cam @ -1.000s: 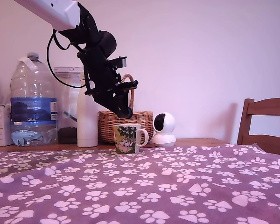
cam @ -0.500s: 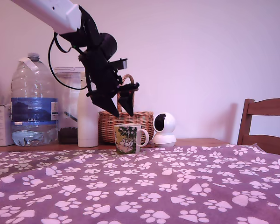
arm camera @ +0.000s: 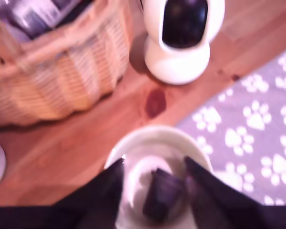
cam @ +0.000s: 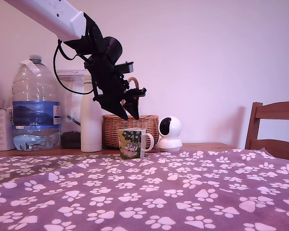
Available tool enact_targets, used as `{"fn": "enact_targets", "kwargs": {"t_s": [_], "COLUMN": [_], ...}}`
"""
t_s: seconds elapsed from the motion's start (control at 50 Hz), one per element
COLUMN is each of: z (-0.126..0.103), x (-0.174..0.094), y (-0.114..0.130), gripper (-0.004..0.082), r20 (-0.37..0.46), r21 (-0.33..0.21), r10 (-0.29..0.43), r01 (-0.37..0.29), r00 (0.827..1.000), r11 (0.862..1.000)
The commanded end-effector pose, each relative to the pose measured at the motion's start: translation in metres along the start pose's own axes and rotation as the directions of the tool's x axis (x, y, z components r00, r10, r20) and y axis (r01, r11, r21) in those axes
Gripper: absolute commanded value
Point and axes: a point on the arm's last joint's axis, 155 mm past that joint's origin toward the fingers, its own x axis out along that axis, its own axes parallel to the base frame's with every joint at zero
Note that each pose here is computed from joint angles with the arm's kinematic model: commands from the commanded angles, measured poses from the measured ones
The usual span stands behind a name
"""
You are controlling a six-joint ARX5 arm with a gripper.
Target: Pick up the coffee capsules from the table one by one and drop them inside the nearest coffee cup
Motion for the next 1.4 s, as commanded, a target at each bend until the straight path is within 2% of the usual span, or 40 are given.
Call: {"fn": "enact_targets", "kwargs": {"t_s": [0.0,0.14,0.36,0.8,1.0,1.16,1.22,1.32,1.38], "z": [0.026,0.062,0.107,0.144,0.147,0.143,0.138,0.12,0.105], "x": [-0.021,-0.05,-0.102,-0.159,-0.178,-0.196,-0.206,-0.214,-0.216], "y": [-0.005,-0.006,-0.006,-0.008,-0.013,-0.017,-0.018,-0.02,-0.021], "gripper": [-0.0024,-0.0024,-0.0024,-0.0024,-0.0024,-0.0024,-0.0024,-0.0024,-0.0024], "r20": [0.067,0.17,0.306,0.424,0.447,0.49,0.513,0.53,0.528], "r21": [0.023,0.037,0.049,0.045,0.05,0.042,0.04,0.032,0.029], "r10": [0.0,0.009,0.027,0.043,0.04,0.04,0.042,0.045,0.049], "r01": [-0.002,-0.015,-0.044,-0.069,-0.069,-0.07,-0.072,-0.073,-0.076], "r00": [0.998,0.985,0.952,0.905,0.894,0.871,0.858,0.847,0.848], "r11": [1.0,0.999,0.998,0.997,0.996,0.997,0.997,0.997,0.997]}}
